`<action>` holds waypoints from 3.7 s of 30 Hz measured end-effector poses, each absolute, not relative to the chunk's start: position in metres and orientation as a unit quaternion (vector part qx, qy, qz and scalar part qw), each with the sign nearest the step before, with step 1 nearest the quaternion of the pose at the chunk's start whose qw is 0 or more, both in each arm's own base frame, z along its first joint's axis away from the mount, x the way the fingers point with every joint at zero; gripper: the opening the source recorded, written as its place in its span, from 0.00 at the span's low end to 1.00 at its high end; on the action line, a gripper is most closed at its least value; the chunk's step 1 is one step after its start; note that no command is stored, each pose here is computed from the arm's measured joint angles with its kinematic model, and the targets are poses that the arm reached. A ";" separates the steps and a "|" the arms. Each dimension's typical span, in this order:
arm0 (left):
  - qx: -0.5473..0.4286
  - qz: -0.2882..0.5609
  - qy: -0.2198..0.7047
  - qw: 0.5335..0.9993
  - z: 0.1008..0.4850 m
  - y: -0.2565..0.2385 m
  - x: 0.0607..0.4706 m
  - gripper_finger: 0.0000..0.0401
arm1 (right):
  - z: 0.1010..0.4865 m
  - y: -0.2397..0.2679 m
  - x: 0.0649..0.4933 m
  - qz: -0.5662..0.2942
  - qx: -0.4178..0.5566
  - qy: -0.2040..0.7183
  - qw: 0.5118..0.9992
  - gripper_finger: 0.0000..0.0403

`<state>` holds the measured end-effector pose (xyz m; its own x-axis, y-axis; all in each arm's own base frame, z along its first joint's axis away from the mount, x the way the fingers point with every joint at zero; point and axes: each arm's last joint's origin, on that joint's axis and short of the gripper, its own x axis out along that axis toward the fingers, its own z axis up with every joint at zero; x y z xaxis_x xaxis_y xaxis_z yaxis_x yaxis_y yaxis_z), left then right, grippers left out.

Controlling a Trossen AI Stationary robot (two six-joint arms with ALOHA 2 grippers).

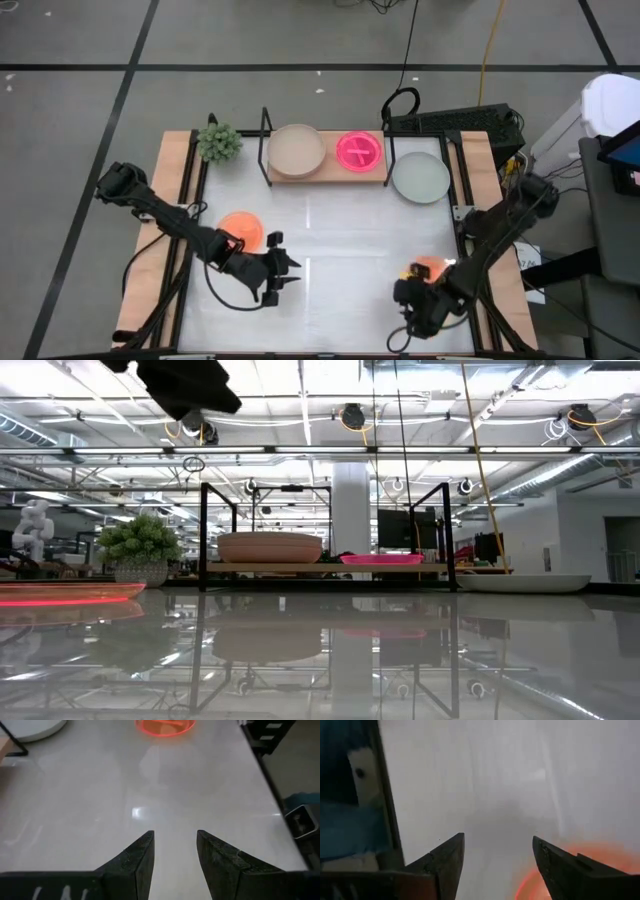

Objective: Place and stack plates onto a shelf
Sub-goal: Stack the right orange plate on the pink plate on the shelf

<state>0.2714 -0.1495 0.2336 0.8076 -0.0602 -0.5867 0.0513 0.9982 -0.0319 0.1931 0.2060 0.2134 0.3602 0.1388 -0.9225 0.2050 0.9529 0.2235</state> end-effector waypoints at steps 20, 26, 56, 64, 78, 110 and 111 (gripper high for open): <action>-0.009 -0.047 0.277 0.960 0.239 -0.156 0.273 0.38 | 0.176 0.236 0.149 -0.111 0.130 0.654 0.737 0.51; -0.003 -0.046 0.278 0.959 0.239 -0.155 0.273 0.38 | 0.166 0.237 0.149 -0.109 0.086 0.666 0.733 0.42; 0.007 -0.049 0.278 0.959 0.239 -0.155 0.273 0.38 | 0.156 0.229 0.143 -0.114 0.101 0.682 0.715 0.00; 0.019 -0.051 0.278 0.959 0.239 -0.155 0.273 0.38 | 0.173 0.220 0.148 -0.103 0.112 0.653 0.742 0.00; 0.054 -0.050 0.312 0.947 0.233 -0.152 0.269 0.38 | 0.200 0.197 0.172 0.006 -0.016 0.574 0.819 0.00; 0.055 0.058 0.303 0.950 0.191 -0.161 0.235 0.38 | 0.242 0.070 0.263 -0.009 -0.330 0.429 0.841 0.00; 0.047 0.055 0.297 0.952 0.189 -0.162 0.234 0.38 | 0.242 0.065 0.265 -0.013 -0.334 0.429 0.839 0.00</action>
